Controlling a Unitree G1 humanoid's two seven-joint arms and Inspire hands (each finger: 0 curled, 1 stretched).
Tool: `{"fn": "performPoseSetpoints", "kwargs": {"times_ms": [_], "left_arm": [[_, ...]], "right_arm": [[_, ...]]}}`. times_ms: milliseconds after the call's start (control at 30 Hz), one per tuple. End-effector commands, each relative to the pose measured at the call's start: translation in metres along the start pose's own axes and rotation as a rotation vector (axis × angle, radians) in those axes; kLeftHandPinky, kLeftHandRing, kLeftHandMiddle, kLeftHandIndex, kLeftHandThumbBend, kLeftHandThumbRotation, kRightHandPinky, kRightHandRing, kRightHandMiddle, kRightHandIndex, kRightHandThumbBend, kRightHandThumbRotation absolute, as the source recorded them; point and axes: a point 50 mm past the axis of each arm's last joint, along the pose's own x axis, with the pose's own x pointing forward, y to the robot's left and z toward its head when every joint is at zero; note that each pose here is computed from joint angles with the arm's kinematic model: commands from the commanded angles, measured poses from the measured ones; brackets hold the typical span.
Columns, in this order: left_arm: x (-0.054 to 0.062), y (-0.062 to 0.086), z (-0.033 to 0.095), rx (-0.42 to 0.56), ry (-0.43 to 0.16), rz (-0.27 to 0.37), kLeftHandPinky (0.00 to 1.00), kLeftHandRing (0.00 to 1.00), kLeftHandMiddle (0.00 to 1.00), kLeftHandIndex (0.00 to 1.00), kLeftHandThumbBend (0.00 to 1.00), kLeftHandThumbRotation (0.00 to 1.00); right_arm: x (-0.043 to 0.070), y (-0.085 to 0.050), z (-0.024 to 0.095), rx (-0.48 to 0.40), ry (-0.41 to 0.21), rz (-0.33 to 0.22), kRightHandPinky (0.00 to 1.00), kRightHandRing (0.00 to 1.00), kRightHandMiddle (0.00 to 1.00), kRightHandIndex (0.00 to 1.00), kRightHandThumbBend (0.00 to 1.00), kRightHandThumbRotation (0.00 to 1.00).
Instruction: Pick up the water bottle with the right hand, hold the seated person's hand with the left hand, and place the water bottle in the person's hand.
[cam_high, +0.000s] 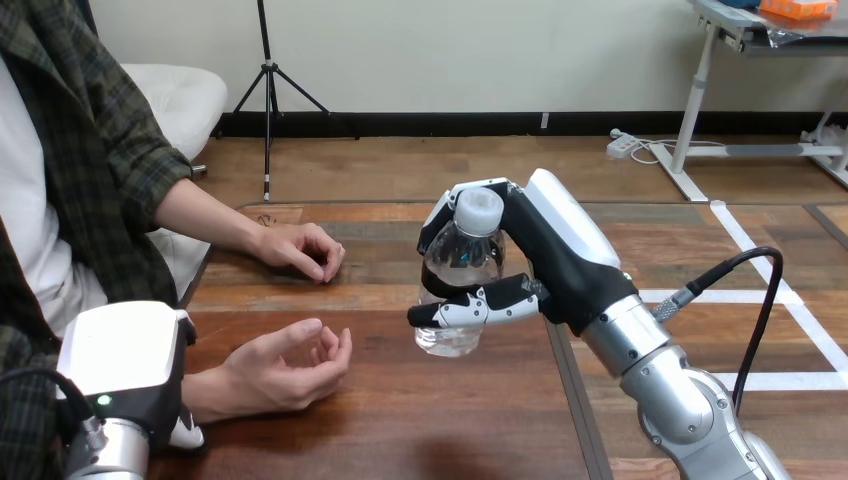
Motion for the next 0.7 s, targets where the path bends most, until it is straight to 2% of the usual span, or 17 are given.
{"fn": "performPoseSetpoints", "kwargs": {"times_ms": [0, 133, 667], "left_arm": [[0.009, 0.000, 0.005, 0.024, -0.013, -0.015, 0.57, 0.63, 0.67, 0.67, 0.89, 0.00], [0.009, -0.003, 0.005, 0.038, -0.015, -0.040, 0.56, 0.62, 0.66, 0.67, 0.89, 0.00], [0.009, -0.011, 0.012, -0.017, -0.072, -0.089, 0.54, 0.62, 0.65, 0.66, 0.89, 0.00]], "right_arm": [[0.013, -0.011, 0.016, -0.017, -0.097, -0.034, 0.34, 0.36, 0.42, 0.43, 0.77, 0.00], [0.013, -0.011, 0.017, -0.011, -0.099, -0.033, 0.34, 0.36, 0.42, 0.43, 0.77, 0.00], [0.015, -0.014, 0.019, -0.011, -0.101, -0.037, 0.33, 0.36, 0.42, 0.43, 0.76, 0.00]]}}
